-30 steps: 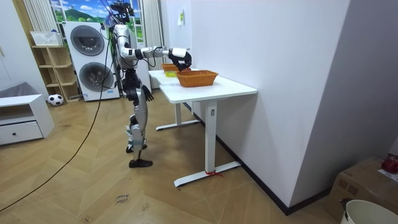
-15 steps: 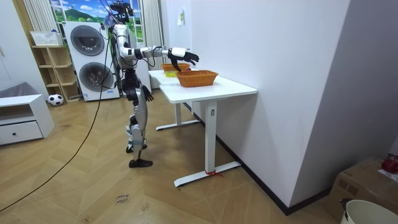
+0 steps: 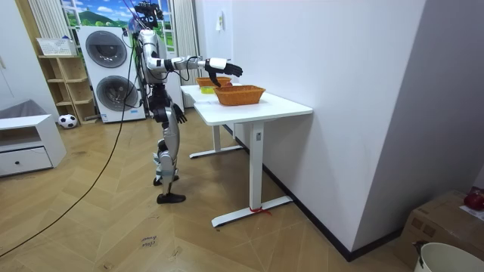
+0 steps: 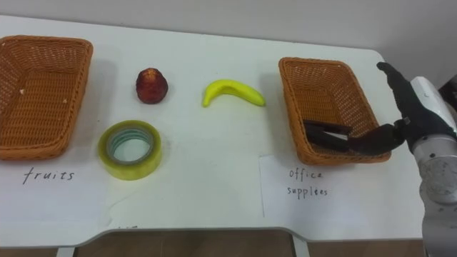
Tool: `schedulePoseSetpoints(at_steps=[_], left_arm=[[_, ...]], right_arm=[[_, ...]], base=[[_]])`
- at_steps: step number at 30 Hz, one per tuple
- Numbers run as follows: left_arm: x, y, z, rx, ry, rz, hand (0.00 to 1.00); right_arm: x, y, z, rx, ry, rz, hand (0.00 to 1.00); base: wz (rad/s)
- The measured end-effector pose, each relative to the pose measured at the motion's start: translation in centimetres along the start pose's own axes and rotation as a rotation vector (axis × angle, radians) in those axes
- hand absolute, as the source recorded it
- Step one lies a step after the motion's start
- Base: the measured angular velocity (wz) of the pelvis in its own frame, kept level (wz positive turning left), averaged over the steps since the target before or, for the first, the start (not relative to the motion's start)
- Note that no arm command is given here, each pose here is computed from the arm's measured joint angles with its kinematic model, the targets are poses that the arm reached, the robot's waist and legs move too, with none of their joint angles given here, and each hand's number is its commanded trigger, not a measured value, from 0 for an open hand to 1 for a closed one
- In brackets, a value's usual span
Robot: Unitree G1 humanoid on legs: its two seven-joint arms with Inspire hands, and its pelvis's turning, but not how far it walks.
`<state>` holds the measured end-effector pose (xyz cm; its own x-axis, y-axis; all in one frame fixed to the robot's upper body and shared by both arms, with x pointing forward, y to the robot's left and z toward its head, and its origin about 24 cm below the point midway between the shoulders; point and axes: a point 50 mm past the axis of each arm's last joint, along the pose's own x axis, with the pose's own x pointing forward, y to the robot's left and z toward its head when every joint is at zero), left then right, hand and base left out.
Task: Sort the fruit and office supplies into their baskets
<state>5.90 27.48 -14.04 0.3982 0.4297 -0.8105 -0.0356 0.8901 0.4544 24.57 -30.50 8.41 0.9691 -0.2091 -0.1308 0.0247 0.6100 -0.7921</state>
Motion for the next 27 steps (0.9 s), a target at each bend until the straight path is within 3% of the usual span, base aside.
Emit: schedulePoseSetpoints(at_steps=[18,27], left_arm=[[-0.1,0.0,-0.4,-0.015,0.007,0.004,0.0],[-0.3,0.0,-1.1,-0.009,0.029,0.002,0.0]], right_arm=[[0.0,0.0,0.2,0.034,-0.018,0.0,0.0],[-0.4,-1.1,2.6,0.041,-0.123,-0.049,0.0]], base=[[0.0],[0.0]])
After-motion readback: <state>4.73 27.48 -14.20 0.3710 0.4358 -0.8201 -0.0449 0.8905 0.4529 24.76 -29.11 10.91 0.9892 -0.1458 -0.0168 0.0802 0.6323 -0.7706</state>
